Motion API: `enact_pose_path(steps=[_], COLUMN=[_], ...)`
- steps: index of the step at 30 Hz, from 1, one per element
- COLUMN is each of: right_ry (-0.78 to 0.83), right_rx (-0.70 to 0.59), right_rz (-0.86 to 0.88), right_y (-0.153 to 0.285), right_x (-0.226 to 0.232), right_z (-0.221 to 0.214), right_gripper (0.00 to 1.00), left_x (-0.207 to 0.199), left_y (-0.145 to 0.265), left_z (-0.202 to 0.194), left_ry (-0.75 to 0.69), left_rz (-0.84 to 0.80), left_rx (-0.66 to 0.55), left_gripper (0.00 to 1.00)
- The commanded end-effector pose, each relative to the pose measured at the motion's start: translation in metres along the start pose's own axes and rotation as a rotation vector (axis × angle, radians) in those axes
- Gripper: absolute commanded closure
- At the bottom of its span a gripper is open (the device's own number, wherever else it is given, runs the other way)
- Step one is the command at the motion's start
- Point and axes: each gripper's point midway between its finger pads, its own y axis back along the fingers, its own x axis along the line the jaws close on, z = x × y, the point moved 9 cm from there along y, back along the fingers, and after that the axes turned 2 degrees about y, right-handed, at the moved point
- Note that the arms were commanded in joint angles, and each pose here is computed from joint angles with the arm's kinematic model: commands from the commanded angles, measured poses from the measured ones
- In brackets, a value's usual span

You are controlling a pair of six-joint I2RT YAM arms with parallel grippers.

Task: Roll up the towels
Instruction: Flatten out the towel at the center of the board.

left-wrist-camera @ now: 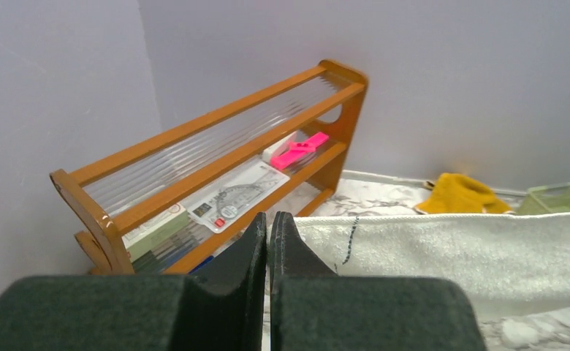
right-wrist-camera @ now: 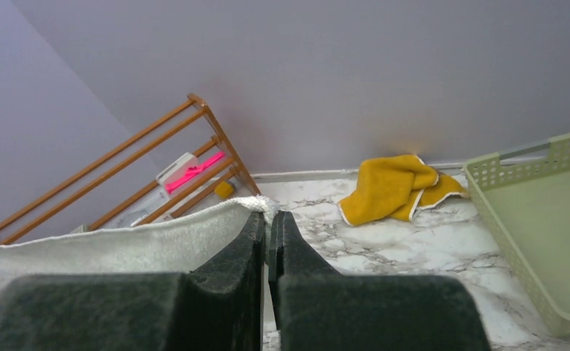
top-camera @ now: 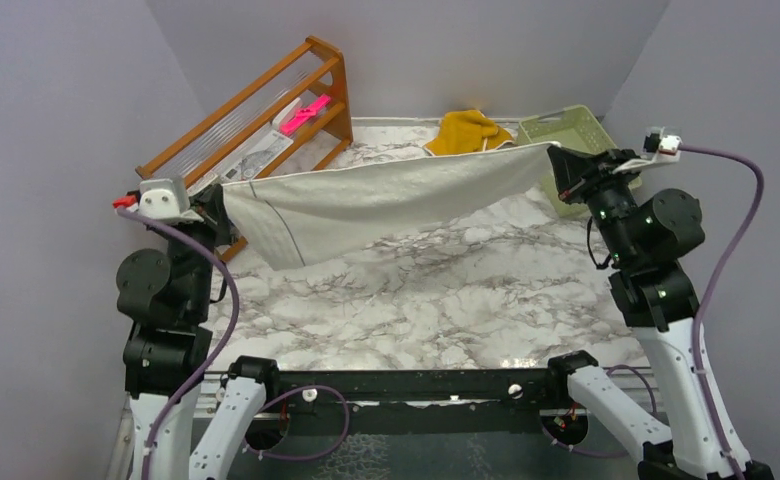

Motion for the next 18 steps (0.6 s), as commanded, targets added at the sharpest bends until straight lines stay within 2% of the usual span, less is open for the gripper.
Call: enact_pose_path(steps=[1,6,10,13,18], right_ry=[0.01,0.016,0.006,-0.038,-0.137], right_rx=[0.028,-0.002,0.02,0.109,0.28], right_rz=[-0.036,-0.029,-0.08,-0.15,-0.269], right_y=[0.025,0.056,0.054,0.032,-0.012], right_x=[-0.003,0.002,-0.005,-0.018,-0.045], right_z=[-0.001,0.012,0.002,-0.031,-0.113], right_gripper=[0.99,0.99,0.97,0.97,0.97], left_x=[-0.006,-0.006,-0.003,0.001,0.009], left_y=[0.027,0.041,0.023,-0.007,-0.056], left_z=[0.0,0.002,-0.013,-0.046,-0.116], left_ry=[0.062,0.076,0.054,0.038,0.02], left_rz=[-0.104,-0.118,-0.037,0.045,0.199], left_rx=[0.01,0.027,0.16,0.294,0.492], left_gripper=[1.0,1.0,1.0,1.0,1.0])
